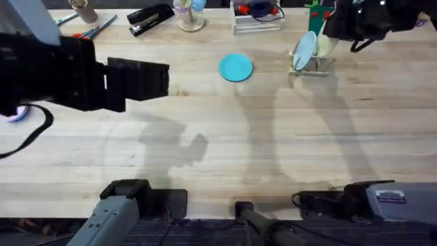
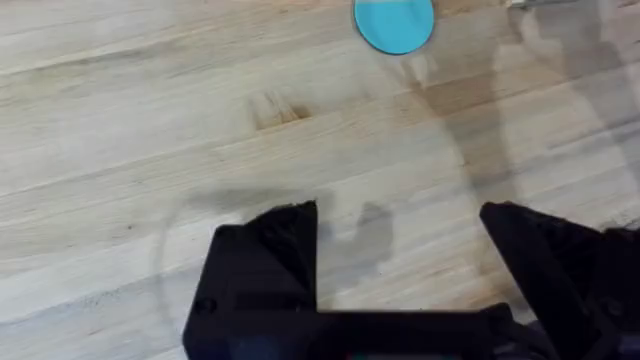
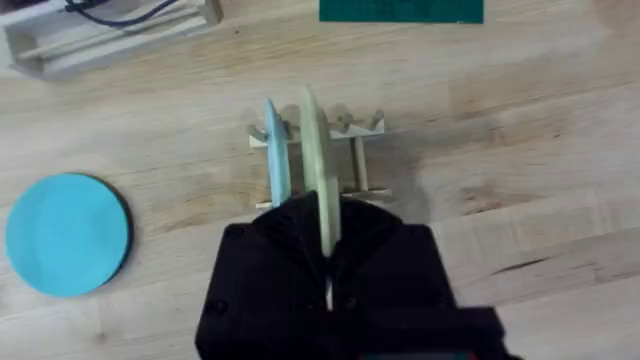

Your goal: Pick up the plates from the table one by one and place each into a slot on the dish rack.

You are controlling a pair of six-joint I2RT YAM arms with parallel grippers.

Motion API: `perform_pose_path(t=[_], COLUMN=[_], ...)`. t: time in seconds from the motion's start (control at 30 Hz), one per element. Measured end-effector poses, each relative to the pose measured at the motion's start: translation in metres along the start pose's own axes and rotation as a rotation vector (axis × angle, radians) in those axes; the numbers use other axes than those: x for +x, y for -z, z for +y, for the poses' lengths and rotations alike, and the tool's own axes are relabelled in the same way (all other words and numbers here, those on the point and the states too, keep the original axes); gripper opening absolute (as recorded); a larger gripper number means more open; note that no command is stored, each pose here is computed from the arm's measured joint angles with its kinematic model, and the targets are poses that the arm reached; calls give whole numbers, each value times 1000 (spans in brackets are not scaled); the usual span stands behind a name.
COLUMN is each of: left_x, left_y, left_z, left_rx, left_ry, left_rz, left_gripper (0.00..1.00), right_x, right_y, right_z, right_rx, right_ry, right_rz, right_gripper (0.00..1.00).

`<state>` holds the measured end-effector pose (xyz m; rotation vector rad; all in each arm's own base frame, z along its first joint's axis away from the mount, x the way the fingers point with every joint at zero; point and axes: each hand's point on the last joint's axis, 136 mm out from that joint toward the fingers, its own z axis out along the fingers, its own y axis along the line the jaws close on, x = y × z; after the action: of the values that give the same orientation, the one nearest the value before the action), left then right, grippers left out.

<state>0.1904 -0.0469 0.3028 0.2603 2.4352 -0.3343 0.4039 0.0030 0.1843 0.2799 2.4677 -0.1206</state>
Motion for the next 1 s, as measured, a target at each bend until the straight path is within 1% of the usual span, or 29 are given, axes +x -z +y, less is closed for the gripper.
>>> perform_pose_path(t=[0.37, 0.63, 1.0], left_x=[0, 0, 0], left_y=[0, 0, 0], left_z=[0, 0, 0], left_rx=[0, 0, 0], left_ry=[0, 0, 0], left_rz=[0, 0, 0], left_gripper=[992, 993, 993], right_x=[5, 1, 14], right_y=[-16, -20, -43], right_z=[2, 4, 6], right_rx=[8, 4, 19], right_ry=[6, 3, 17], right_rz=[29, 14, 74], right_gripper=[29, 29, 29])
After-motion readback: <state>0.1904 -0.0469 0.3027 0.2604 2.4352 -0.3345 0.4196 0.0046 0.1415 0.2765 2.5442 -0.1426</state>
